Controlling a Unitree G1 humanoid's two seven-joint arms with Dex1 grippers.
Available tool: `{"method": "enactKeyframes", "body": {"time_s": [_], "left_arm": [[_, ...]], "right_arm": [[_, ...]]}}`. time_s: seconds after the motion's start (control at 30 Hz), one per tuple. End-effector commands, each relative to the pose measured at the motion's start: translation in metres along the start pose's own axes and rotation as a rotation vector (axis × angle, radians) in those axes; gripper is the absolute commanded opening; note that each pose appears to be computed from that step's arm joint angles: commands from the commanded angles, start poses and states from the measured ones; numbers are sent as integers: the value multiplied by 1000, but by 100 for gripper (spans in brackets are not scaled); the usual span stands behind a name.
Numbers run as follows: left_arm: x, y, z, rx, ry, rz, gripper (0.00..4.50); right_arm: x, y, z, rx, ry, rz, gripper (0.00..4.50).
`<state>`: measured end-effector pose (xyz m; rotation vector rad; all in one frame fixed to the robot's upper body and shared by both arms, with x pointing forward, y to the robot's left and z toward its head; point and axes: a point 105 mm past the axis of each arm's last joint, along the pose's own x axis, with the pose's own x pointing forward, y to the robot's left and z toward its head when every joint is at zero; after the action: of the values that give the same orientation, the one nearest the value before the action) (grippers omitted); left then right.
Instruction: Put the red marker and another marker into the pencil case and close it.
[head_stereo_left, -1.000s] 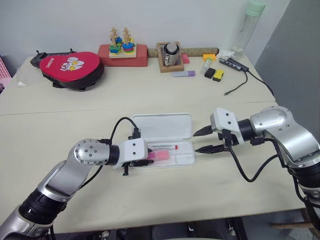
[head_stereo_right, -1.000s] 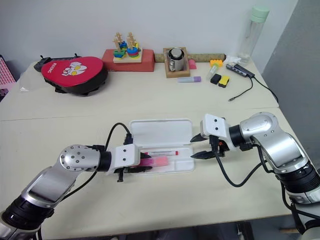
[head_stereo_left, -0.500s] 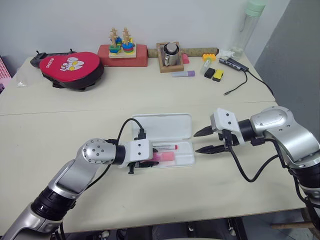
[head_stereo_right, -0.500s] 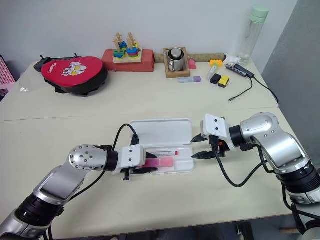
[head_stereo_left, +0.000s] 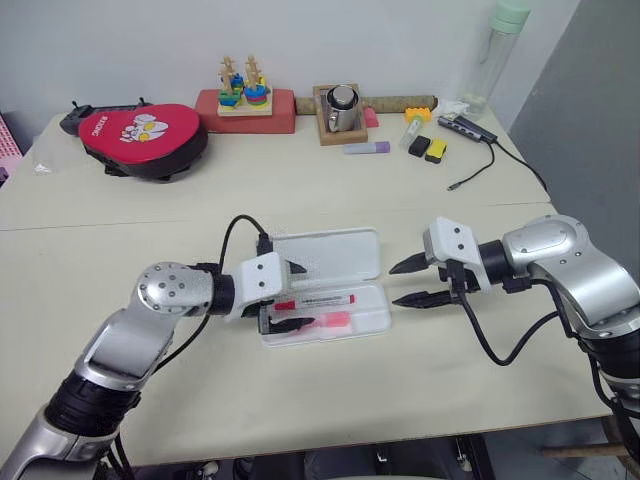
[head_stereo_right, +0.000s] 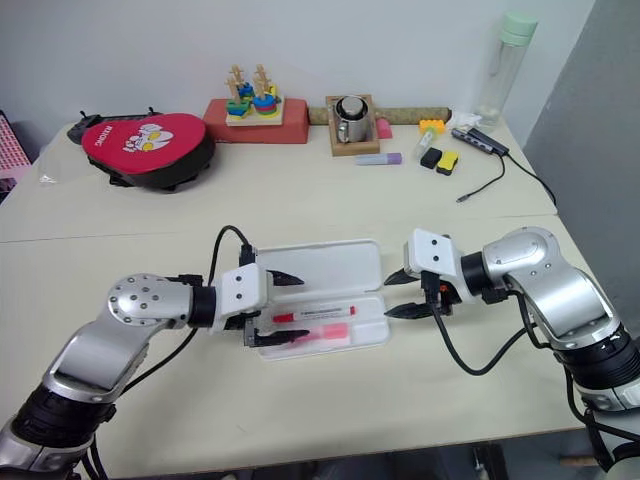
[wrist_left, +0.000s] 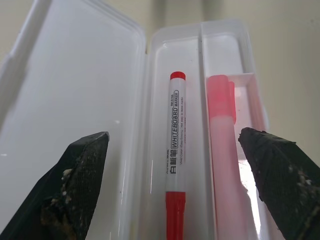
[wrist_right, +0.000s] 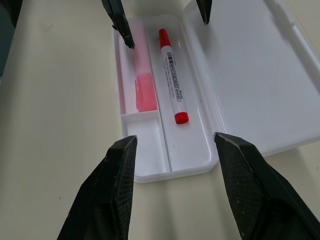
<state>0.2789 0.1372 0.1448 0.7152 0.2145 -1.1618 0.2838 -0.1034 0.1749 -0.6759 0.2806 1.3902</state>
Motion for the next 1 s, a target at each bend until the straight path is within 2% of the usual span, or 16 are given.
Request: {"method": "enactKeyframes", "body": {"time_s": [0.03, 0.3, 0.43, 0.73, 0.87, 1.0], "left_arm": [[-19, 5, 11, 12, -20, 54, 443], [-2, -3, 13, 30, -30, 70, 443], [0, 0, 18, -14, -53, 81, 443], [-38, 24, 35, -231, -209, 224, 443], [-52, 29, 38, -264, -218, 272, 443], [-56, 31, 43, -241, -205, 290, 443]], "right_arm": [[-8, -6, 8, -44, -16, -36, 257], [-5, -8, 9, -45, -22, -39, 257], [-5, -12, 7, -41, -15, -66, 257], [-15, -50, -12, -3, 33, -280, 257], [-22, -72, -21, 26, 51, -411, 257], [-26, -83, -28, 39, 63, -466, 257]]}}
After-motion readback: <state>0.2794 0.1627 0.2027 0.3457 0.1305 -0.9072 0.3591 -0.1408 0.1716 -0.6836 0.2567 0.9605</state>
